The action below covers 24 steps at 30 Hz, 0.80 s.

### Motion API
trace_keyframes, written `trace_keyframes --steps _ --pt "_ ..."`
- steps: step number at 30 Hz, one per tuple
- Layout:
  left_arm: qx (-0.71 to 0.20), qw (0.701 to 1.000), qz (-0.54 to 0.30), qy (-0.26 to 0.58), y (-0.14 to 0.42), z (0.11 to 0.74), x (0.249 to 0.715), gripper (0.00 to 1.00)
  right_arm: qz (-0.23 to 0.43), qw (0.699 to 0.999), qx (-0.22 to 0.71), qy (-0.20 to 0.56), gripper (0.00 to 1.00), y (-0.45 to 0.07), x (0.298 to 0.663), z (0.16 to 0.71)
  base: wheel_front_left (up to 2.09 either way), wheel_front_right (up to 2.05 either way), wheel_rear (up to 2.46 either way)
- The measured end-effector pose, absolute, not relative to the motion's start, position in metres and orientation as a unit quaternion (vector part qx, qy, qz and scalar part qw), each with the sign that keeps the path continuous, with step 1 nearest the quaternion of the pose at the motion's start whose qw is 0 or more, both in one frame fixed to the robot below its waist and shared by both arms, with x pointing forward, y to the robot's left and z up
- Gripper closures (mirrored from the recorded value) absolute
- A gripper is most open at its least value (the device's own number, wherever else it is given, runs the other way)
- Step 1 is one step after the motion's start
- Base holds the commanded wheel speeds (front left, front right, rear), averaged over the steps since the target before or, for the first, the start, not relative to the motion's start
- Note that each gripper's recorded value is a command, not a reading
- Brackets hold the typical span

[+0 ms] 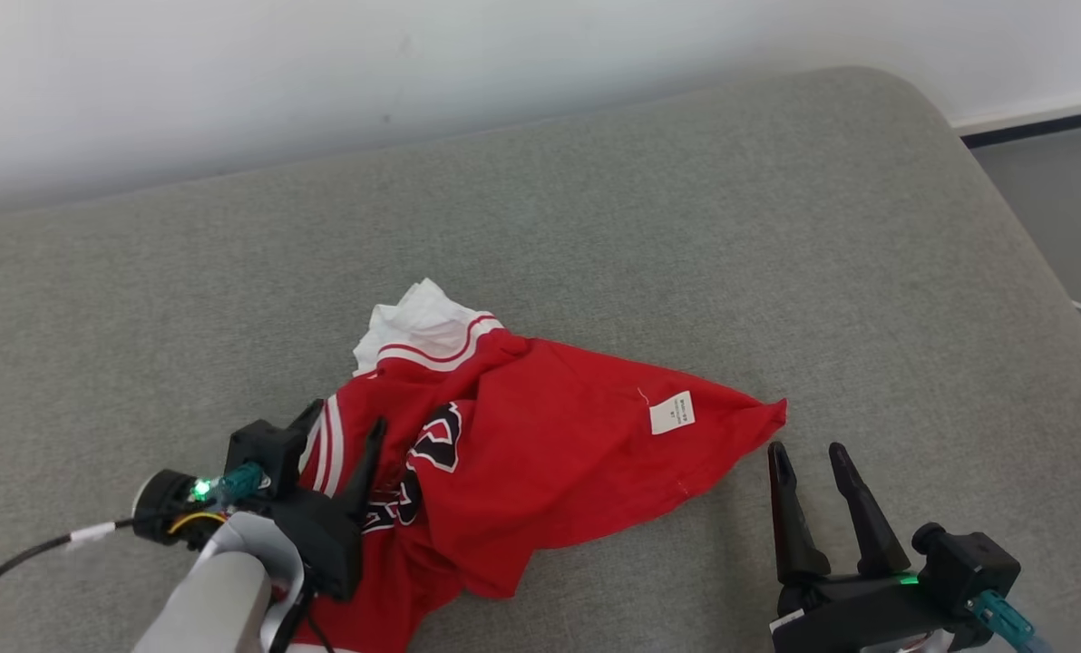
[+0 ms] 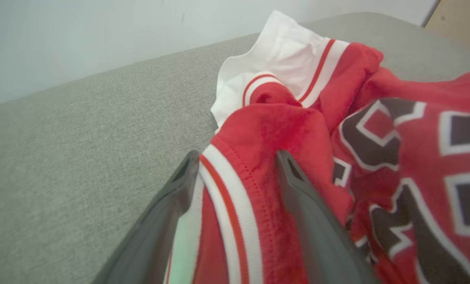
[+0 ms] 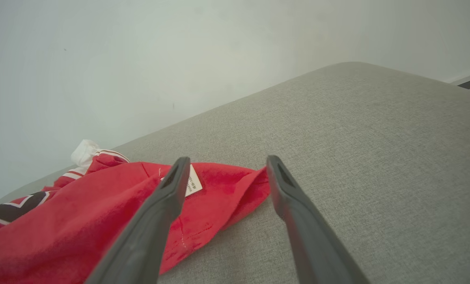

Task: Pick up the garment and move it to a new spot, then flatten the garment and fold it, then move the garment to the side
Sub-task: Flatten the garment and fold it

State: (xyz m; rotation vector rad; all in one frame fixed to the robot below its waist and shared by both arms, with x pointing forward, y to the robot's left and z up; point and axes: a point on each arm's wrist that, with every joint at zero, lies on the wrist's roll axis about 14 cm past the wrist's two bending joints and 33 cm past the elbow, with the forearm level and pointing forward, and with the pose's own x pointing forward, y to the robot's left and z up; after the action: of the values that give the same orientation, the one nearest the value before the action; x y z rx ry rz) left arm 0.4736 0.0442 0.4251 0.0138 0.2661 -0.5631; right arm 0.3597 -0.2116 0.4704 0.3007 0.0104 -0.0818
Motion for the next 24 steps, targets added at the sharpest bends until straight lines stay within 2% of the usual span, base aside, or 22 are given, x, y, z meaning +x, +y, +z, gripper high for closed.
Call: trace_keyframes --steps 2,3,4,5,9,16,23,24 --pt "0.022 0.948 -0.283 0.143 0.044 0.419 0.478 0.00 -0.046 0.988 0.149 0.004 0.00 -0.215 0.360 0.471 0.00 0.00 0.00" --pt "0.027 0.947 -0.284 0.146 0.045 0.417 0.481 0.13 -0.048 0.988 0.148 0.003 0.00 -0.217 0.361 0.472 0.00 0.00 0.00" --pt "0.029 0.947 -0.283 0.150 0.045 0.415 0.484 0.74 -0.051 0.988 0.147 0.003 0.00 -0.219 0.360 0.471 0.00 0.00 0.00" --pt "0.030 0.946 -0.284 0.154 0.044 0.413 0.486 1.00 -0.053 0.988 0.147 0.005 0.00 -0.220 0.360 0.470 0.00 0.00 0.00" --pt "0.028 0.950 -0.277 0.144 0.047 0.419 0.501 1.00 -0.061 0.988 0.145 0.007 0.00 -0.225 0.359 0.468 0.00 0.00 0.00" --pt "0.022 0.972 -0.223 0.065 0.079 0.475 0.552 1.00 -0.061 0.988 0.143 0.005 0.00 -0.226 0.366 0.469 0.00 0.00 0.00" --pt "0.027 0.982 -0.178 0.053 0.110 0.480 0.560 1.00 -0.059 0.988 0.141 0.000 0.00 -0.226 0.369 0.473 0.00 0.00 0.00" --pt "0.025 0.982 -0.177 0.057 0.110 0.476 0.557 0.55 -0.060 0.988 0.141 -0.001 0.00 -0.227 0.368 0.473 0.00 0.00 0.00"
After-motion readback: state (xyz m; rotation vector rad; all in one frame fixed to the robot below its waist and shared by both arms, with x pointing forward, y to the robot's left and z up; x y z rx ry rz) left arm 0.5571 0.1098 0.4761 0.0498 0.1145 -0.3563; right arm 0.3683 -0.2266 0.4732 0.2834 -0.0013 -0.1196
